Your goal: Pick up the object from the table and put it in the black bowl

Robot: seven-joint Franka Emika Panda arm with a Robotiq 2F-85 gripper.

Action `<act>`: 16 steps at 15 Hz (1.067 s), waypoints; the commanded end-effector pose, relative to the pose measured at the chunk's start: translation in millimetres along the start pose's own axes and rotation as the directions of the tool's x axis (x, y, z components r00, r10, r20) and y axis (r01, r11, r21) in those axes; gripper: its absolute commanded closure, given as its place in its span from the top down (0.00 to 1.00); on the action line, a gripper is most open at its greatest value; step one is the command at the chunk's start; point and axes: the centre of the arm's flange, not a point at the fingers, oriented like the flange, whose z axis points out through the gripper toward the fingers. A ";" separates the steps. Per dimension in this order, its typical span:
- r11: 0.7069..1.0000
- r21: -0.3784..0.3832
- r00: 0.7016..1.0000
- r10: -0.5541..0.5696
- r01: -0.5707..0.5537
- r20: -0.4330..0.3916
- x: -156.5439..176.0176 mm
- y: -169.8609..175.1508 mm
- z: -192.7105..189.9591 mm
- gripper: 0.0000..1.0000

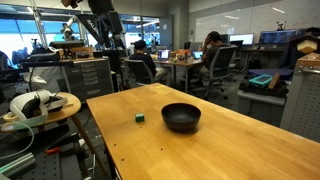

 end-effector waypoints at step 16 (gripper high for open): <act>0.973 0.080 0.976 0.218 -0.216 -0.009 56.6 -19.5 159.7 1.00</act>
